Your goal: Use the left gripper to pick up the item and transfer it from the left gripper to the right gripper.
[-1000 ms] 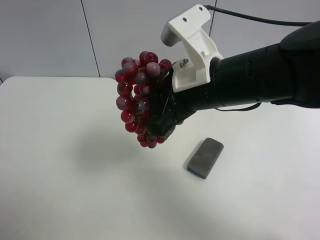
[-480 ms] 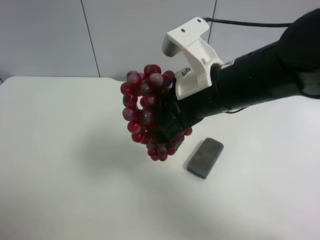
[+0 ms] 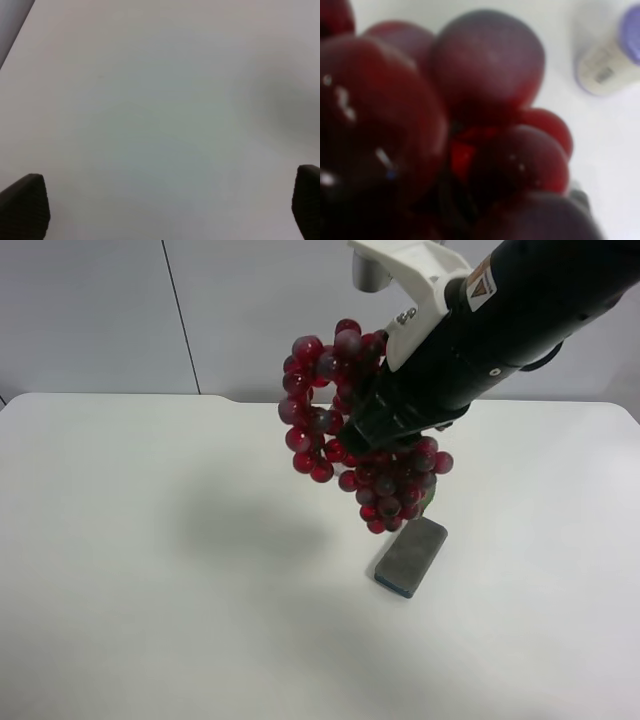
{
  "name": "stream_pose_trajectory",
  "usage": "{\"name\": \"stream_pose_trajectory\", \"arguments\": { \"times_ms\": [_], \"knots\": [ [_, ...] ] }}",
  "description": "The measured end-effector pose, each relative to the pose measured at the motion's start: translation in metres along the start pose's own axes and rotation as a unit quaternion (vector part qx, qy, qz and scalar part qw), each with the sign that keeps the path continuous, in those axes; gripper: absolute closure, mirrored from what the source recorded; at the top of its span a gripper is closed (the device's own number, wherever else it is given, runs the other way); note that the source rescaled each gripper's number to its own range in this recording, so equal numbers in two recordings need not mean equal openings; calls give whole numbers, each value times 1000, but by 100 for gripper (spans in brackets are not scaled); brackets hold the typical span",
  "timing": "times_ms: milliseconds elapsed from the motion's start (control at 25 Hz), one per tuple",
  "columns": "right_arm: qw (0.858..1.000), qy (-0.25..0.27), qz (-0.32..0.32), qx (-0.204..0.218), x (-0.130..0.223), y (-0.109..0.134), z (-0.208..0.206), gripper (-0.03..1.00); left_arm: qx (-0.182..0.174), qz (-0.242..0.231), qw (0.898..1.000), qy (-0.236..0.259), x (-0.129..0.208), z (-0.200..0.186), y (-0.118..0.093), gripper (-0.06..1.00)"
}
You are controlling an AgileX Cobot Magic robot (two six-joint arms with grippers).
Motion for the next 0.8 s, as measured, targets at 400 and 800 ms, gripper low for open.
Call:
{"name": "stream_pose_trajectory", "arguments": {
  "times_ms": [400,800],
  "knots": [
    [989,41,132,48,16,-73,-12,96,0,0,1000,0,0,0,0,-4],
    [961,42,255,102,45,-166,-37,96,0,0,1000,0,0,0,0,-4]
  ]
}}
Point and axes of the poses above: a point on each arm's last joint axis where the gripper is mounted, z pointing out along that axis toward the gripper, y along the wrist's bending axis when the last joint is at zero, x = y × z, the point moved 9 cm from there along z, pointing out along that axis toward the gripper, and after that the axes turned 10 degrees about z, right-handed, at the moved point
